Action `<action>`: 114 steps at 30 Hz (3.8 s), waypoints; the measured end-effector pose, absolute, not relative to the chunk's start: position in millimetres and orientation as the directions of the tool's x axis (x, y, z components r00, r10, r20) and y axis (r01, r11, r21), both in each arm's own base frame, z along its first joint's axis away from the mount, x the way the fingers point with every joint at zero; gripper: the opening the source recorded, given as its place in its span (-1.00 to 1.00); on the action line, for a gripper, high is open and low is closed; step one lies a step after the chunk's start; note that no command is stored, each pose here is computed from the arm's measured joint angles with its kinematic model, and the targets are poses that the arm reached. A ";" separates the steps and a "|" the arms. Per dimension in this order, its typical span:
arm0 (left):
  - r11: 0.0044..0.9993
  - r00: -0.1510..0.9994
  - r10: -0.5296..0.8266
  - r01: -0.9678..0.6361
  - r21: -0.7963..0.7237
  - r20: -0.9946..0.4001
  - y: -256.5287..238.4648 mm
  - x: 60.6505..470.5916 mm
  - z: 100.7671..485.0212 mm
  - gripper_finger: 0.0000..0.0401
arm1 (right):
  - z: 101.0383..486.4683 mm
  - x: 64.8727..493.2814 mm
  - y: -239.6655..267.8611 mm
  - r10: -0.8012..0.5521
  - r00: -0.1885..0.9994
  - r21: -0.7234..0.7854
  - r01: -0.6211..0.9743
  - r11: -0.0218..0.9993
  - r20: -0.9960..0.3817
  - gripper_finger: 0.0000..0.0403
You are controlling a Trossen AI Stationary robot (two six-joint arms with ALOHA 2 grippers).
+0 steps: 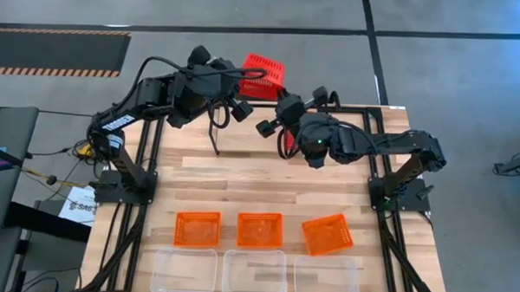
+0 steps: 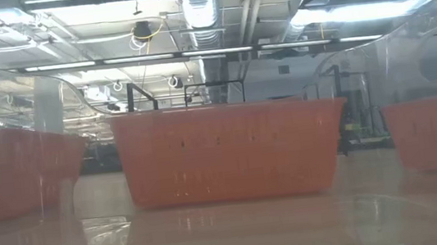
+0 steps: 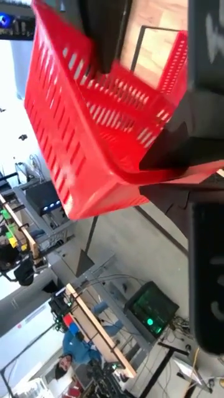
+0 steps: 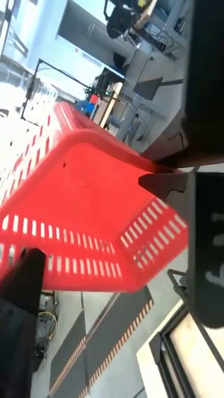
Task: Stack baskets on shelf by color
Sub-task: Stack the red bin on top of the red bins on the shelf
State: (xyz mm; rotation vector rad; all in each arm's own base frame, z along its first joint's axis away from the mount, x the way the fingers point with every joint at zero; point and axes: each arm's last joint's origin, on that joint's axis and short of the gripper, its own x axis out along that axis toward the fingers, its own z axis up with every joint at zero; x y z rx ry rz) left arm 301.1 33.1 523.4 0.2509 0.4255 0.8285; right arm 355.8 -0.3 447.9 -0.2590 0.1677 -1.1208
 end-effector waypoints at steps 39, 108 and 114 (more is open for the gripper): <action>0.799 0.532 0.577 -0.526 0.292 -0.620 -16.3 263.7 485.8 -0.31 | 457.9 234.1 -48.2 -0.759 0.507 0.095 0.851 0.517 -0.408 -0.99; 0.758 0.510 0.633 -0.563 0.330 -0.583 -14.5 263.0 486.8 -0.31 | 275.7 271.1 -178.3 -0.110 0.293 0.256 0.929 0.269 -0.950 -0.99; 0.758 0.510 0.633 -0.563 0.330 -0.583 -14.5 263.0 486.8 -0.31 | 274.1 265.0 -188.4 -0.119 0.301 0.264 0.930 0.256 -0.946 -0.99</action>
